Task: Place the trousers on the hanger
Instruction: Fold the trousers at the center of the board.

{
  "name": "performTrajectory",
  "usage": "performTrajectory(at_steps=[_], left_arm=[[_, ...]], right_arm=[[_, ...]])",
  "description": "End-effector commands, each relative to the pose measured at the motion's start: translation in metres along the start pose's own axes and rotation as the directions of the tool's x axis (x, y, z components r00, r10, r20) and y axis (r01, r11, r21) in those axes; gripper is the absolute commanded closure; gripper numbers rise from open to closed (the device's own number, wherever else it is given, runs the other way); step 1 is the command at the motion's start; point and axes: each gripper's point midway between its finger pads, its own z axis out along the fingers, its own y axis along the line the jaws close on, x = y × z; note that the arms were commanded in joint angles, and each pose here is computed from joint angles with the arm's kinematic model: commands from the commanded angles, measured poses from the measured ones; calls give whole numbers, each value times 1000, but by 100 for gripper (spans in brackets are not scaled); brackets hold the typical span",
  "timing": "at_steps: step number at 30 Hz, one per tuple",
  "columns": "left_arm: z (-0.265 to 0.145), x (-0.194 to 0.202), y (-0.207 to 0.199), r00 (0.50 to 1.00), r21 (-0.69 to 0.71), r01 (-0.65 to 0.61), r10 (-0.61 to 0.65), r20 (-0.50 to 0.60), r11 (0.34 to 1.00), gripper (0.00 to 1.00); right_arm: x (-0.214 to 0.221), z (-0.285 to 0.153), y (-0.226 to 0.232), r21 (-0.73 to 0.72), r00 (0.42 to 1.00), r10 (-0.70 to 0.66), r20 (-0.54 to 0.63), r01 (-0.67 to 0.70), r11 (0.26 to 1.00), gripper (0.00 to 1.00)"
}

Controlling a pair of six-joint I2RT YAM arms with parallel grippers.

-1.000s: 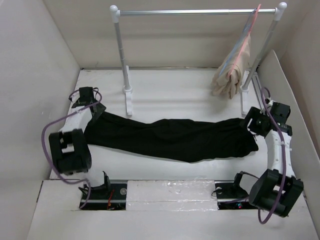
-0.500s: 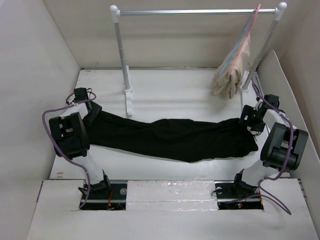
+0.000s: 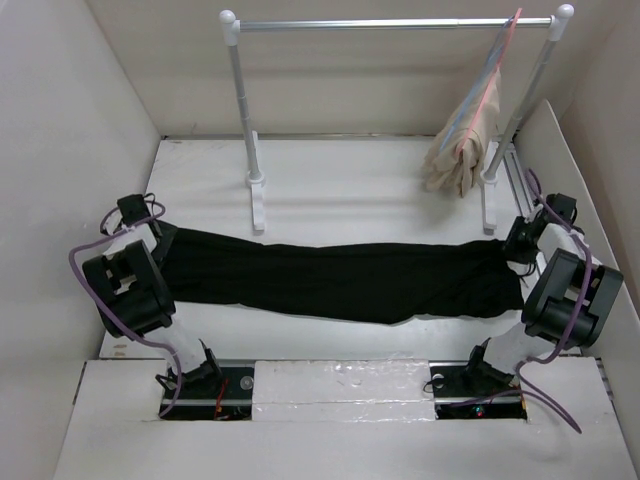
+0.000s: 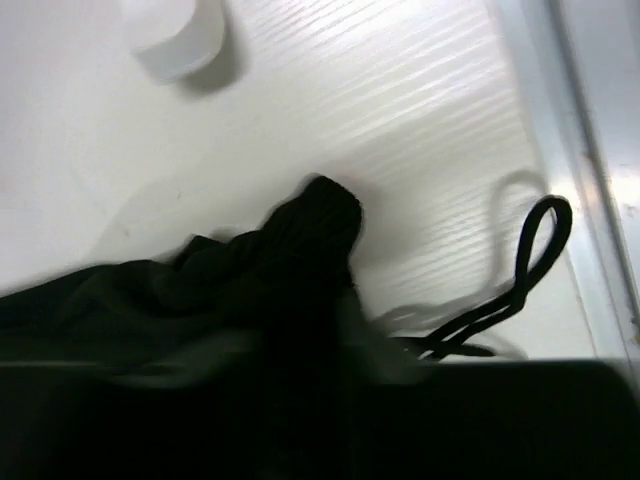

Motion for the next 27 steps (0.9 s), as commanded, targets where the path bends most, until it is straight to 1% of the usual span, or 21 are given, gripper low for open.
performTrajectory(at_steps=[1,2,3,4,5,6,7,9,11,12,13,15,16,18,19,20,22,23,25,26,27], left_arm=[[-24,-6,-14,1000,53,-5,3,26,999,35],[-31,-4,-25,999,84,-22,20,29,996,34],[-38,-8,-37,999,120,-30,25,38,992,33],[-47,-8,-51,999,176,-37,32,36,984,31],[-58,-6,-63,998,223,-53,44,42,973,30],[-67,-6,-74,998,260,-58,49,43,964,30],[-79,-4,-85,998,309,-67,59,35,949,28],[-93,5,-99,994,344,-106,96,46,933,27],[-108,6,-104,988,358,-147,121,94,922,27],[-116,23,-110,982,380,-190,166,94,905,27],[-129,30,-116,975,415,-220,191,111,883,29],[-145,65,-124,950,468,-310,292,113,827,30],[-170,108,-139,914,546,-385,389,114,744,31],[-195,156,-143,858,600,-465,499,124,650,32],[-219,200,-143,804,645,-516,578,138,563,32],[-229,220,-140,775,667,-535,616,142,519,32],[-247,254,-132,729,696,-559,667,153,451,32],[-261,279,-124,683,722,-574,713,161,387,32],[-267,300,-113,635,734,-589,755,162,338,32],[-270,313,-105,603,741,-599,780,168,304,32],[-265,319,-96,578,735,-613,799,167,291,32]], right_arm=[[-46,-18,6,-12,988,-28,150,30,999,57],[-49,-20,13,-31,987,-43,156,49,998,46],[-51,-23,19,-43,986,-57,158,65,997,28],[-57,-29,29,-63,982,-75,175,87,994,22],[-62,-40,34,-76,976,-84,200,100,992,18],[-63,-46,43,-93,973,-97,211,119,989,12],[-64,-53,55,-116,968,-111,225,140,983,10],[-67,-75,67,-129,955,-134,266,173,976,4],[-55,-84,72,-131,956,-147,252,184,974,3],[-53,-98,73,-128,949,-145,279,187,974,3],[-46,-102,71,-120,949,-141,282,181,976,3],[-20,-115,62,-99,953,-107,285,140,985,2],[-8,-117,52,-65,958,-82,274,103,992,2],[35,-112,29,-19,978,13,206,-9,1000,1],[42,-124,21,14,966,37,255,-42,999,0],[62,-123,14,51,978,72,198,-83,995,0],[85,-114,1,91,983,123,139,-136,987,0],[90,-112,-2,91,983,135,127,-147,985,0],[94,-109,-10,98,973,193,126,-205,974,0],[93,-109,-12,100,966,221,131,-235,967,0],[92,-108,-14,104,960,242,140,-257,961,0]])
